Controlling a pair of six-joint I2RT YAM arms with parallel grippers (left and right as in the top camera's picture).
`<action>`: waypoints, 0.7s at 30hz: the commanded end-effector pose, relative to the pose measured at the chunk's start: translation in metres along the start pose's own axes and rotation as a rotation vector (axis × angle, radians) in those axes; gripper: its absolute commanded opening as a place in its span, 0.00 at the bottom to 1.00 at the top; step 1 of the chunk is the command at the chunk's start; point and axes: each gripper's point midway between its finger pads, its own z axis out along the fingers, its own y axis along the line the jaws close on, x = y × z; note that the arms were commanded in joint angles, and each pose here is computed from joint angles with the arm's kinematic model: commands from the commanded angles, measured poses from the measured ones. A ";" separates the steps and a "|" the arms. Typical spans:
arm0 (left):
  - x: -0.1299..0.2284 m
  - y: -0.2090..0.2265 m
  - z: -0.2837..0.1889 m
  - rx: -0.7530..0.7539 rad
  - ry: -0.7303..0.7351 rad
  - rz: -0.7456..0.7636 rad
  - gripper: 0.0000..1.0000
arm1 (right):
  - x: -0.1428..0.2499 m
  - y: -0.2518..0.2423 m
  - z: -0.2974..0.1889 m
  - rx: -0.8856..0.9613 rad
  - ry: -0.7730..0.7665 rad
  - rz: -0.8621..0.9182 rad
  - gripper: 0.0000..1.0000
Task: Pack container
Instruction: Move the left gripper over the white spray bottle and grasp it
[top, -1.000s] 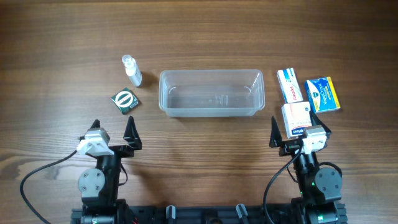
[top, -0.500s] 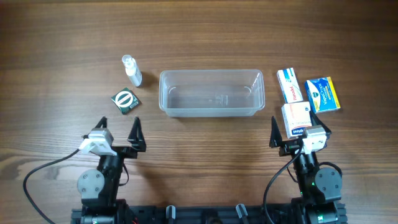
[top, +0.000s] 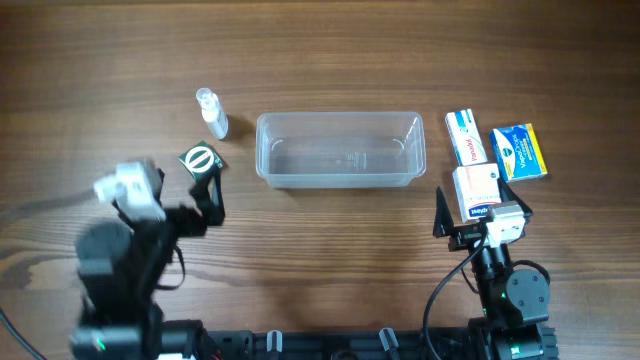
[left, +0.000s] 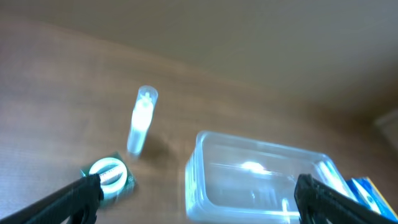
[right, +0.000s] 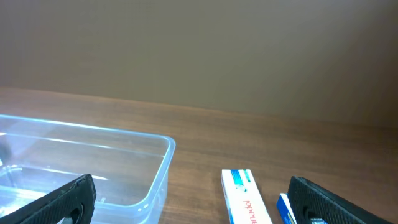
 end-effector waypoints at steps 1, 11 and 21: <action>-0.040 -0.008 0.020 -0.057 0.141 -0.040 1.00 | -0.001 0.002 0.000 -0.015 -0.007 0.015 1.00; -0.002 0.023 0.085 -0.177 0.445 -0.105 1.00 | -0.001 0.002 0.000 -0.015 -0.007 0.015 1.00; 0.068 0.093 0.103 -0.572 0.657 -0.289 1.00 | -0.001 0.002 0.000 -0.015 -0.006 0.015 1.00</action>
